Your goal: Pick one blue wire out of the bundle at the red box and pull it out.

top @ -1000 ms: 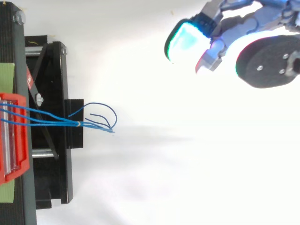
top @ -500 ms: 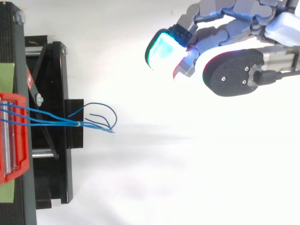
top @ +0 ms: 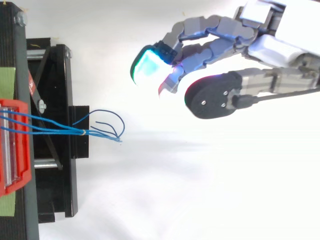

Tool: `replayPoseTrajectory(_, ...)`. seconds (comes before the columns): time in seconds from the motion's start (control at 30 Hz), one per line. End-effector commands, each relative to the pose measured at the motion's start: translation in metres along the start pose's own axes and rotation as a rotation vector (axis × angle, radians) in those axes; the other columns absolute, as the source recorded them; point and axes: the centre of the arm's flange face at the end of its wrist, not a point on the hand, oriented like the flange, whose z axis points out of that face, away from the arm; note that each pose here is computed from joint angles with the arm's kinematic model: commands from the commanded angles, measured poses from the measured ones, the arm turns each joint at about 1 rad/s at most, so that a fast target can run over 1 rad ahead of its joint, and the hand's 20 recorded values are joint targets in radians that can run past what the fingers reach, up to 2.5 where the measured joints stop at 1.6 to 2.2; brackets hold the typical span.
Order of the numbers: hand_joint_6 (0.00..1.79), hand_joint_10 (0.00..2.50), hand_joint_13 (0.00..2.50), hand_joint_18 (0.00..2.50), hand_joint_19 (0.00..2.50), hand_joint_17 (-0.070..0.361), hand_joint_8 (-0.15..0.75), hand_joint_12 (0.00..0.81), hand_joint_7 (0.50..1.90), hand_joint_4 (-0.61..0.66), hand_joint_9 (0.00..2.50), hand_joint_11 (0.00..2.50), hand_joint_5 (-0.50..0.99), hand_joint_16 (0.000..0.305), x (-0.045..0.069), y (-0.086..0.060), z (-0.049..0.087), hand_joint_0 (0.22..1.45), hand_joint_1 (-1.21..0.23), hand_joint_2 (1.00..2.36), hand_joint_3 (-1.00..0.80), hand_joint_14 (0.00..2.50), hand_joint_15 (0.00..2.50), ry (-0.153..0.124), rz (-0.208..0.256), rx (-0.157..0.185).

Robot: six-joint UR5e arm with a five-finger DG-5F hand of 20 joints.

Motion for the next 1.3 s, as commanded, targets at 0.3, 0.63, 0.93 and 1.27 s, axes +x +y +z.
replayPoseTrajectory(0.3, 0.5, 0.01, 0.52, 0.6, 0.36, 0.138, 0.374, 0.451, 0.86, 0.41, 0.82, 0.47, -0.15, 0.062, 0.04, -0.046, 0.046, 0.52, -0.53, 1.0, -0.45, 0.01, 0.16, 0.009, 0.016, -0.016)
replayPoseTrajectory(0.63, 0.5, 0.01, 0.53, 0.6, 0.36, 0.136, 0.37, 0.448, 0.99, 0.4, 0.82, 0.47, -0.13, 0.06, 0.068, -0.059, 0.074, 0.53, -0.55, 1.01, -0.44, 0.01, 0.17, 0.028, 0.042, -0.038)
replayPoseTrajectory(0.93, 0.5, 0.01, 0.54, 0.61, 0.36, 0.135, 0.368, 0.445, 1.1, 0.36, 0.82, 0.48, -0.12, 0.06, 0.082, -0.065, 0.076, 0.54, -0.58, 1.01, -0.43, 0.01, 0.17, 0.038, 0.045, -0.071)
replayPoseTrajectory(1.27, 0.5, 0.01, 0.54, 0.62, 0.37, 0.132, 0.366, 0.441, 1.27, 0.29, 0.82, 0.48, -0.1, 0.059, 0.084, -0.054, 0.082, 0.57, -0.63, 1.01, -0.35, 0.01, 0.17, 0.036, 0.055, -0.086)
